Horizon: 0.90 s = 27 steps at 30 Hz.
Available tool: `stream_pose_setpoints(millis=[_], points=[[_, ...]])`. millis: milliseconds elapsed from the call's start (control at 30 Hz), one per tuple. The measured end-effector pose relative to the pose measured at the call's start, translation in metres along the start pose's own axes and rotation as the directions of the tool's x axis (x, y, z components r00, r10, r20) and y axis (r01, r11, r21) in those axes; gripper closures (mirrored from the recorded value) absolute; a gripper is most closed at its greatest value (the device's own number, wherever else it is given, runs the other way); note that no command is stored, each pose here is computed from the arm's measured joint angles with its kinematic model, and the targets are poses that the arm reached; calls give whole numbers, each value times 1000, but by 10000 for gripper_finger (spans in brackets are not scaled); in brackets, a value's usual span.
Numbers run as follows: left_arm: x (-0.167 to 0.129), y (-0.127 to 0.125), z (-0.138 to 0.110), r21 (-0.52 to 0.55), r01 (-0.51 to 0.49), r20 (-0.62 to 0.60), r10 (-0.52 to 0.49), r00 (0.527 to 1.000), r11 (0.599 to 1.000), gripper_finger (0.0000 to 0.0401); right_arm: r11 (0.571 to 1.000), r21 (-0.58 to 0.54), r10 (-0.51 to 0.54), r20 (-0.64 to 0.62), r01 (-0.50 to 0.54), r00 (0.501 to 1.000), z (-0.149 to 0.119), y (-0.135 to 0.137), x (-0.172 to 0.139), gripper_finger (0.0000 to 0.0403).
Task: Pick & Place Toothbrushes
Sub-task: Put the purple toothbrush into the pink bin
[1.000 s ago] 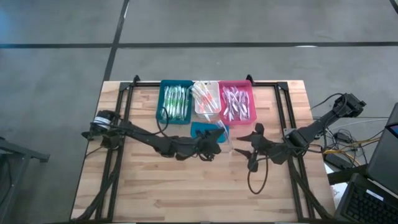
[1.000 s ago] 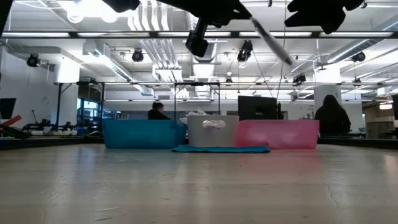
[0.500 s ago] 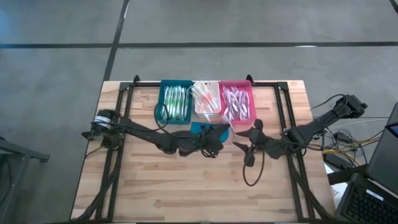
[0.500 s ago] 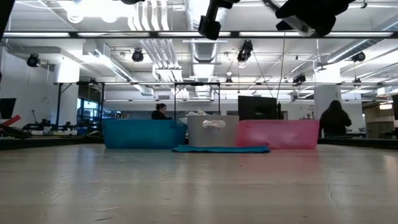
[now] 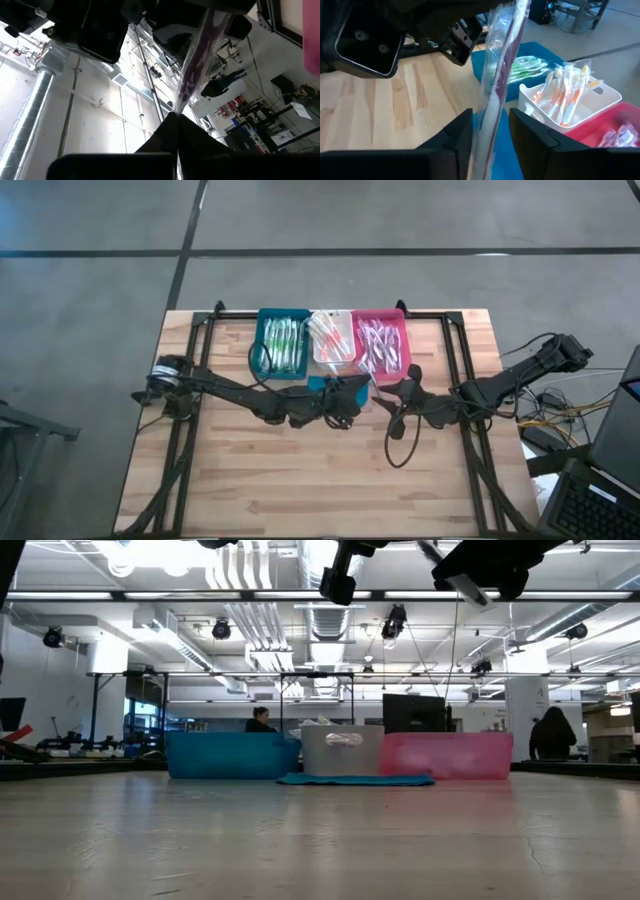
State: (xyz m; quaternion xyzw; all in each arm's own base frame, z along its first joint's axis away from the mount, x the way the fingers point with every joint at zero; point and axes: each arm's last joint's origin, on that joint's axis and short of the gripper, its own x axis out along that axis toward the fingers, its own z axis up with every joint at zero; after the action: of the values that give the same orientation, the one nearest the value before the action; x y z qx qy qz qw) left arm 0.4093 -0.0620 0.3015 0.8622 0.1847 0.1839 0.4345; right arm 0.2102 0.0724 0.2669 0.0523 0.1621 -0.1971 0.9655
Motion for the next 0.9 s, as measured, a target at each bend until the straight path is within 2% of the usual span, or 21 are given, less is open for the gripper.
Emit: stream_pose_setpoints(millis=[333,467,567,733,800,900], points=[[0,-4,4,37,33,30,-34,999,999,398,1000,-4,-6,-5,6,1000,-1,0,0,380],[-1,-8,7,46,69,61,-71,996,997,397,1000,-19,-8,-22,7,1000,-3,-1,0,378],[-1,-9,8,-114,90,66,-83,994,989,395,1000,-27,-11,-25,10,1000,-3,-2,0,379],[-1,-9,7,-355,106,61,-90,994,929,360,999,-42,-21,-19,20,1000,-1,-6,-3,381],[-1,-9,7,-444,107,61,-89,994,890,337,998,-50,-36,-9,36,999,1,-9,-4,381],[-1,-9,7,-582,108,58,-92,994,806,297,997,-44,-68,0,68,998,5,-17,-5,381]])
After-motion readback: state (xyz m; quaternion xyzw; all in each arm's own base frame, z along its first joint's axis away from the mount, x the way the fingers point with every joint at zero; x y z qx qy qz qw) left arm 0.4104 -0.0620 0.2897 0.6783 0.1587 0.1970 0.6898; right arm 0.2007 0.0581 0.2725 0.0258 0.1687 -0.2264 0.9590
